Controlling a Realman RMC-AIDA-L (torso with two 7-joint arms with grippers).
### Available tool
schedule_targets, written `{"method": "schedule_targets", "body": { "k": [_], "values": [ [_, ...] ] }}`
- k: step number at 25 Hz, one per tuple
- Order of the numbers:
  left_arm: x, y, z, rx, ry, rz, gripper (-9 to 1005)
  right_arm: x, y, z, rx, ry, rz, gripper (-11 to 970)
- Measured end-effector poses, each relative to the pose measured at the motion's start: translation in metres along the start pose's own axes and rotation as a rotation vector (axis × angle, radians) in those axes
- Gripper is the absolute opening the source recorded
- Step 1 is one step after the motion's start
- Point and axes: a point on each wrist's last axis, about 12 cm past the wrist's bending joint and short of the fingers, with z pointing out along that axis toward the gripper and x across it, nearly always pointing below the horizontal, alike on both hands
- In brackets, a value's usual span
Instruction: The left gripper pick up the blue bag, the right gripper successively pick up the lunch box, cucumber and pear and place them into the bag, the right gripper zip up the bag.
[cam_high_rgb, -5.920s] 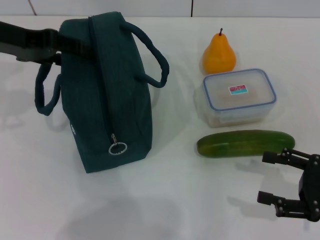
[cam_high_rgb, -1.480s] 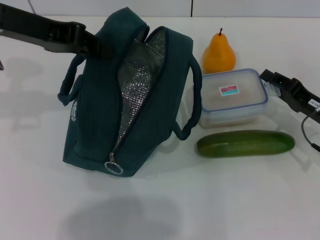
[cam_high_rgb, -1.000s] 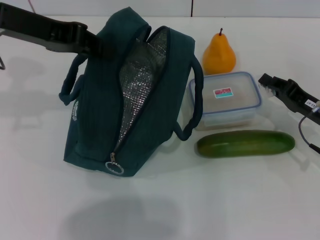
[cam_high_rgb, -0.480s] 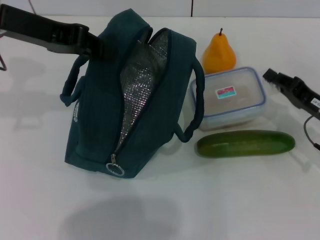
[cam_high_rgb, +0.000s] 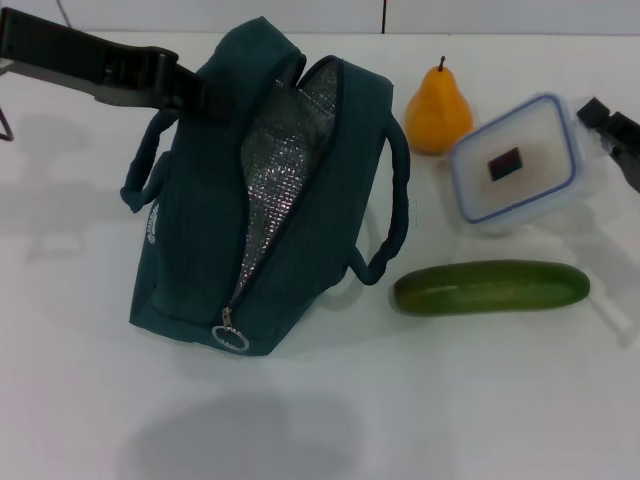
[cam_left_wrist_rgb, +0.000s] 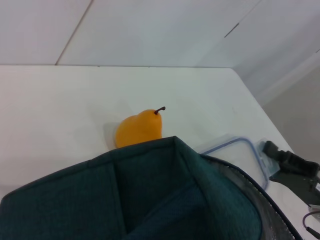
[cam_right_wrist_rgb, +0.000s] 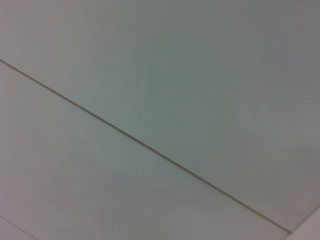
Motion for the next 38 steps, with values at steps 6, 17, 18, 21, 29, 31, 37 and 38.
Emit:
{"method": "schedule_targets", "body": {
  "k": [6, 17, 18, 21, 29, 31, 37, 38],
  "values": [
    [0.0, 0.0, 0.0, 0.001, -0.001, 0.0, 47, -0.003, 0.002, -0.007, -0.027, -0.046, 0.004, 93],
    [0.0, 0.0, 0.001, 0.004, -0.001, -0.004, 47, -0.011, 0.014, -0.011, -0.128, -0.125, 0.009, 93],
    [0.0, -0.001, 0.001, 0.005, -0.001, -0.004, 47, -0.012, 0.015, -0.012, -0.142, -0.136, 0.011, 93],
    [0.0, -0.001, 0.001, 0.006, 0.0, -0.006, 47, -0.016, 0.02, -0.011, -0.179, -0.168, 0.017, 93],
    [-0.002, -0.002, 0.002, 0.009, 0.0, -0.001, 47, -0.025, 0.033, -0.001, -0.288, -0.202, 0.071, 91],
    [-0.002, -0.003, 0.002, 0.01, 0.0, 0.001, 47, -0.028, 0.037, 0.004, -0.321, -0.209, 0.079, 91],
    [-0.003, -0.004, 0.005, 0.017, 0.001, 0.003, 47, -0.037, 0.053, 0.027, -0.418, -0.205, 0.106, 90],
    [-0.003, -0.004, 0.005, 0.019, 0.001, 0.001, 47, -0.038, 0.056, 0.034, -0.435, -0.199, 0.109, 90]
  ]
}}
